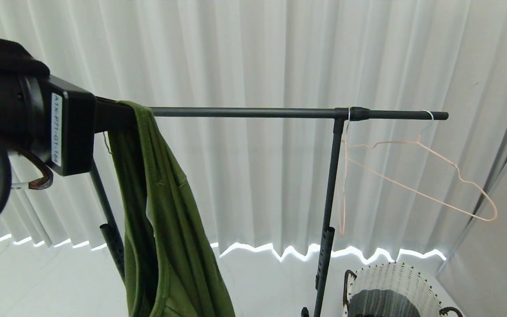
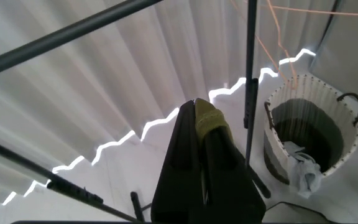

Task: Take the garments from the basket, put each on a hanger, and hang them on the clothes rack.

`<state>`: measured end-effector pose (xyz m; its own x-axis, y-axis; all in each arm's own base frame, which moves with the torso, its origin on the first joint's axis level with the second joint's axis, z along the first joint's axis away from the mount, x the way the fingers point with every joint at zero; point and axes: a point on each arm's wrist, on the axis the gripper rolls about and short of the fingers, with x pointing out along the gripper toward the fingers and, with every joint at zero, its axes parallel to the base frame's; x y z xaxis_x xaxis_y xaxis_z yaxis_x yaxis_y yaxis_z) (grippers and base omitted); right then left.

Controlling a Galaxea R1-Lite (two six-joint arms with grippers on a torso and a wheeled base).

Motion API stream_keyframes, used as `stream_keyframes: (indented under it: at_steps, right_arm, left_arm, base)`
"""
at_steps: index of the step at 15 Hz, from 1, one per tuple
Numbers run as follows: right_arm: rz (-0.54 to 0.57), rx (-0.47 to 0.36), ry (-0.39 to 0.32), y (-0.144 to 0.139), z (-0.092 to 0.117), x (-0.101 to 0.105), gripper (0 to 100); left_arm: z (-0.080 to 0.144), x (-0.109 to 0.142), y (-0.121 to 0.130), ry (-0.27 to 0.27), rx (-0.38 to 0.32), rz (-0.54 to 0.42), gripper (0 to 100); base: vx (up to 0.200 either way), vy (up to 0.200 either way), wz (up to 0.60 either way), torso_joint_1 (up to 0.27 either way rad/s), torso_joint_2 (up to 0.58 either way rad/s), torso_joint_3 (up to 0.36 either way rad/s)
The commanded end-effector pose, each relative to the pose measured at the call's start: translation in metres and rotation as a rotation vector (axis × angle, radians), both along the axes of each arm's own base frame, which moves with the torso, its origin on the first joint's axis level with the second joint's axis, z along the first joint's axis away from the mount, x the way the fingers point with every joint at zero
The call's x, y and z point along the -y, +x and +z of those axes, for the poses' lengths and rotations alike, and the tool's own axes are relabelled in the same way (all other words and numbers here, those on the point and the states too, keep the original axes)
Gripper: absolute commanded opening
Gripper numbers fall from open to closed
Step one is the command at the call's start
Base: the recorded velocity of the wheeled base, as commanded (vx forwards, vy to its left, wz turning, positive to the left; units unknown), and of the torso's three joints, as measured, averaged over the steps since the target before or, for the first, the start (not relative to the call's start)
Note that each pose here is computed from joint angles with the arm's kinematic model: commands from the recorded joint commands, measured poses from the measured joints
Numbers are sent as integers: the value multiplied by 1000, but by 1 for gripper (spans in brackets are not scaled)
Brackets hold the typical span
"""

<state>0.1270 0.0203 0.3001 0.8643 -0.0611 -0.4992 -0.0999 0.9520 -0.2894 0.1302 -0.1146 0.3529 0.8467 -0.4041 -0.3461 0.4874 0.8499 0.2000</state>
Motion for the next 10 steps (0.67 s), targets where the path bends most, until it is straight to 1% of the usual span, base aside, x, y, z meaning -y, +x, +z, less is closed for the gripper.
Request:
stream_keyframes:
  at_steps: [1,2,4,6,8,10]
  right_arm:
    - [0,-12,-3,3,-2,-1,100]
    - [-1,-15,-4,4,-2,-1,100]
    - [-33,-49,7,14,-7,5,100]
    - [-34,-77,27,26,-10,11,100]
    - [-55,-87,9,49,-16,22,100]
    - [-41,-76,6,78,-24,35,100]
  left_arm:
    - [-4,1,1,11,-12,2,0]
    - [-6,1,1,13,-16,3,0]
    - [-19,3,3,21,-22,2,0]
    - [-43,6,7,38,-45,2,0]
    - [-71,6,9,66,-78,12,0]
    - [-84,3,7,72,-79,12,0]
  base:
    - [200,0,0,7,2,2]
    - [200,0,0,-2,2,7]
    - [0,0,0,0,0,0]
    - [0,0,0,0,0,0]
    - [0,0,0,0,0,0]
    - [0,0,0,0,0,0]
